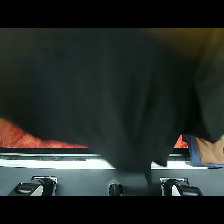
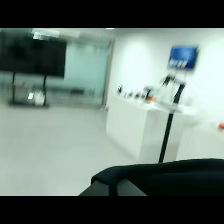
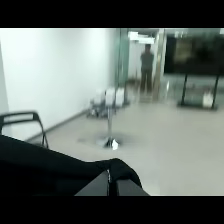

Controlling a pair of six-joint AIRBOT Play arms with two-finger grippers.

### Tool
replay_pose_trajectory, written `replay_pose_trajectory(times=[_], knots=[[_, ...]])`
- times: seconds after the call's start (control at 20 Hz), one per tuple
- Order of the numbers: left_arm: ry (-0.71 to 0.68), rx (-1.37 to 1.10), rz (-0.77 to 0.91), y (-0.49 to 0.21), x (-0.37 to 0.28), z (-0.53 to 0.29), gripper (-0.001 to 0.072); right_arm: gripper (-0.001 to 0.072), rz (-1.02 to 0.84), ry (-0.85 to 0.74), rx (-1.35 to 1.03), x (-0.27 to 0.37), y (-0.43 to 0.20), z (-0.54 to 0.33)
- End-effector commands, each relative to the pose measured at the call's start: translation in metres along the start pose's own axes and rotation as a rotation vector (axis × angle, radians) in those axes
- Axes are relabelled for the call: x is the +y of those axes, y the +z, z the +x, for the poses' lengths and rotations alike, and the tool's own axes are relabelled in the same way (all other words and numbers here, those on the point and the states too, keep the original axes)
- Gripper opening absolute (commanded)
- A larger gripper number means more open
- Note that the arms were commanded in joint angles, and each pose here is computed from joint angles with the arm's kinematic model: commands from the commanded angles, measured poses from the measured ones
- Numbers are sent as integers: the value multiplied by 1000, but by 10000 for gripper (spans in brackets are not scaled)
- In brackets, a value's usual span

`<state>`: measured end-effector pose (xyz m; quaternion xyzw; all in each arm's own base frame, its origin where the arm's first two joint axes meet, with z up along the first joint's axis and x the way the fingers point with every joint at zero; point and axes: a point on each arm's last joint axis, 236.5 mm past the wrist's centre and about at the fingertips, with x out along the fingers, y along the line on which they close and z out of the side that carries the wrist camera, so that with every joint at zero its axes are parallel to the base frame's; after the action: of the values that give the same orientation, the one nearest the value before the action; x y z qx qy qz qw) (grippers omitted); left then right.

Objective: Fold the shirts.

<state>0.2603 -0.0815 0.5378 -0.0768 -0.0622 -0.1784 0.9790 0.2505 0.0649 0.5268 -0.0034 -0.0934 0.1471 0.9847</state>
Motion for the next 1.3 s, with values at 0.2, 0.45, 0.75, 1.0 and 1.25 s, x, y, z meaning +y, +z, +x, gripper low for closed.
replay_pose_trajectory(times=[0.2, 0.45, 0.75, 1.0, 1.25], knots=[[160, 568, -121, -241, 100, 114, 27, 43, 297, 92, 660, -43, -239, 127], [240, 864, -215, -415, 162, 156, 28, 43, 650, 146, 813, -39, -394, 213], [321, 1047, -324, -515, 207, 148, 28, 45, 790, 101, 905, -11, -517, 252], [277, 1091, -431, -549, 182, 155, 35, 120, 843, 94, 981, -4, -545, 243], [256, 1201, -491, -534, 185, 130, 535, 504, 817, 44, 988, -60, -493, 211]])
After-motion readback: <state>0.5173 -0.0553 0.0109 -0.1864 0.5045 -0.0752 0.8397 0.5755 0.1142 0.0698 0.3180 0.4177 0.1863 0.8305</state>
